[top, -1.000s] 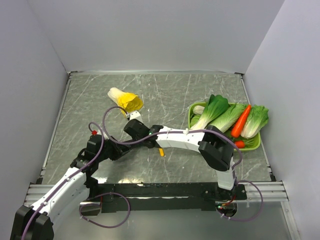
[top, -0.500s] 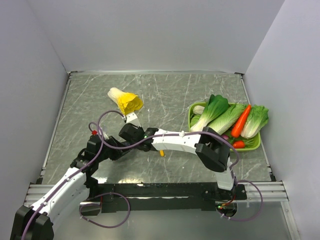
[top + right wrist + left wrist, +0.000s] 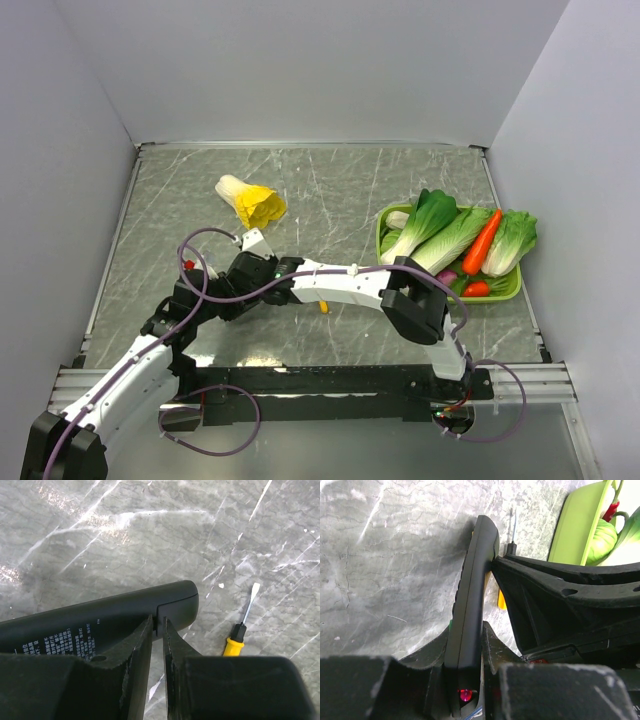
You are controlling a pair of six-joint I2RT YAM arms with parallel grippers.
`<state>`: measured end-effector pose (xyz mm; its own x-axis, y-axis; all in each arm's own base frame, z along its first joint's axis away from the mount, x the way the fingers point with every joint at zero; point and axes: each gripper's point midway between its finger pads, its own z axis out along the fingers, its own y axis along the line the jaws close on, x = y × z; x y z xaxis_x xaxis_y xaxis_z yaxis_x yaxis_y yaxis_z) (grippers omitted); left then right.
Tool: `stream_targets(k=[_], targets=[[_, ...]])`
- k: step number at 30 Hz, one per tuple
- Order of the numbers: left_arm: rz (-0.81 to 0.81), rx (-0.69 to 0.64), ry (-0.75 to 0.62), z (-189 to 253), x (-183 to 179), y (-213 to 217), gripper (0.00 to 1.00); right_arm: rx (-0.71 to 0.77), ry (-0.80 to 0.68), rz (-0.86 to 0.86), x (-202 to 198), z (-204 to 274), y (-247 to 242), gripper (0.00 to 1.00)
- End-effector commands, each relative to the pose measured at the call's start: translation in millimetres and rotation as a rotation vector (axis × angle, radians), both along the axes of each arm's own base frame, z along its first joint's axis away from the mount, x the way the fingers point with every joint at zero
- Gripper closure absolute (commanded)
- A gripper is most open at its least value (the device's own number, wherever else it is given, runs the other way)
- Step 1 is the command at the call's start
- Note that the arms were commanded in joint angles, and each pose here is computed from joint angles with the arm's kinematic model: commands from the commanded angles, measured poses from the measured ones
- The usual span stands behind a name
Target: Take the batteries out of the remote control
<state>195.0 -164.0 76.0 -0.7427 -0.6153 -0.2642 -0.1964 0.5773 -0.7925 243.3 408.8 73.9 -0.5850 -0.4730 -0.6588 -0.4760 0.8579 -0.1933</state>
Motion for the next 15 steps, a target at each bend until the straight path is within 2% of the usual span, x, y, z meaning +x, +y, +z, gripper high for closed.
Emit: stream_targets(k=[1, 15], targets=[[-0.019, 0.069, 0.064, -18.3, -12.2, 6.2, 0.99, -0.085, 0.041, 0.017, -12.6, -14.6, -7.7, 0.78], [-0.019, 0.070, 0.065, -18.1, -11.4, 6.3, 0.99, -0.115, 0.007, 0.006, -8.9, -6.7, -10.1, 0.78]])
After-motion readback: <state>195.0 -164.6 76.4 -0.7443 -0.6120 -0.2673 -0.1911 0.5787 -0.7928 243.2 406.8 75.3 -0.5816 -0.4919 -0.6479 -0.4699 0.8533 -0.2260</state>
